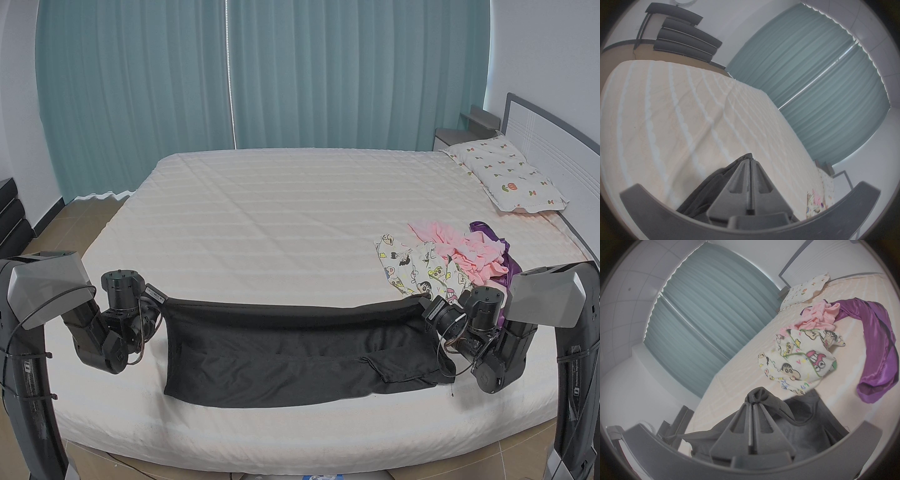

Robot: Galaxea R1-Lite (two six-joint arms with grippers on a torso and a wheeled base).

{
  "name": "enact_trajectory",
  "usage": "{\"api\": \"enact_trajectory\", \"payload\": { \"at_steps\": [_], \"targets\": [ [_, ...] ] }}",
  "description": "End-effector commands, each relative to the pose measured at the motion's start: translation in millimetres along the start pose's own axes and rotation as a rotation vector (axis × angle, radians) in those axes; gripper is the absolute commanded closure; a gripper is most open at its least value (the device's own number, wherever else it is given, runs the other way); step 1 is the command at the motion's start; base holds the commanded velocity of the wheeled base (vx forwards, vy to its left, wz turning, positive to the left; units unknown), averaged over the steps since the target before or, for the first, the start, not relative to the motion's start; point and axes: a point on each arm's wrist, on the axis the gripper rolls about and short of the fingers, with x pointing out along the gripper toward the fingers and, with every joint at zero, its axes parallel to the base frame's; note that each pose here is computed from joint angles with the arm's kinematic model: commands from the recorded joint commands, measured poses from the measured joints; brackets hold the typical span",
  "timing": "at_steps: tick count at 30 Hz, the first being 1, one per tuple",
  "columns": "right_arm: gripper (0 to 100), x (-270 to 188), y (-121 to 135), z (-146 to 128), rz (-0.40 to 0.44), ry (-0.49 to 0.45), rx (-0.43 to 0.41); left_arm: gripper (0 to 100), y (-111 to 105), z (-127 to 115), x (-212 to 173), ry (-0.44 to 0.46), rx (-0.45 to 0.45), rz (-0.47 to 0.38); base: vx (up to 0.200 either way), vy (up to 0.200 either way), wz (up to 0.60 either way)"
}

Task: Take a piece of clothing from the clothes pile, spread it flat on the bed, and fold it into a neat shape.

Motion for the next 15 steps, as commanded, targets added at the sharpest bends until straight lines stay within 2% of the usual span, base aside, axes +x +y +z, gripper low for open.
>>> {"api": "enact_trajectory", "payload": {
  "at_steps": [1, 4, 9, 11, 15],
  "targets": [
    [100, -15.1, -4.8, -5.5, -0.030, 0.041, -0.026, 100, 13.4, -9.3, -11.7, 0.086, 0.039, 0.024, 0.000, 0.000, 0.00],
    [100, -25.3, -8.9, -10.0, -0.055, 0.077, -0.076, 100, 19.5, -11.0, -12.3, 0.103, 0.051, 0.042, 0.000, 0.000, 0.00],
    [100, -28.0, -15.4, -15.5, -0.063, 0.117, -0.102, 100, 26.3, -15.2, -15.7, 0.130, 0.064, 0.070, 0.000, 0.000, 0.00],
    [100, -28.8, -19.4, -21.9, -0.061, 0.154, -0.127, 100, 36.8, -22.1, -17.8, 0.163, 0.152, 0.102, 0.000, 0.000, 0.00],
    [100, -31.3, -26.0, -30.5, -0.090, 0.200, -0.164, 100, 44.5, -27.7, -15.8, 0.180, 0.200, 0.122, 0.000, 0.000, 0.00]
  ]
}}
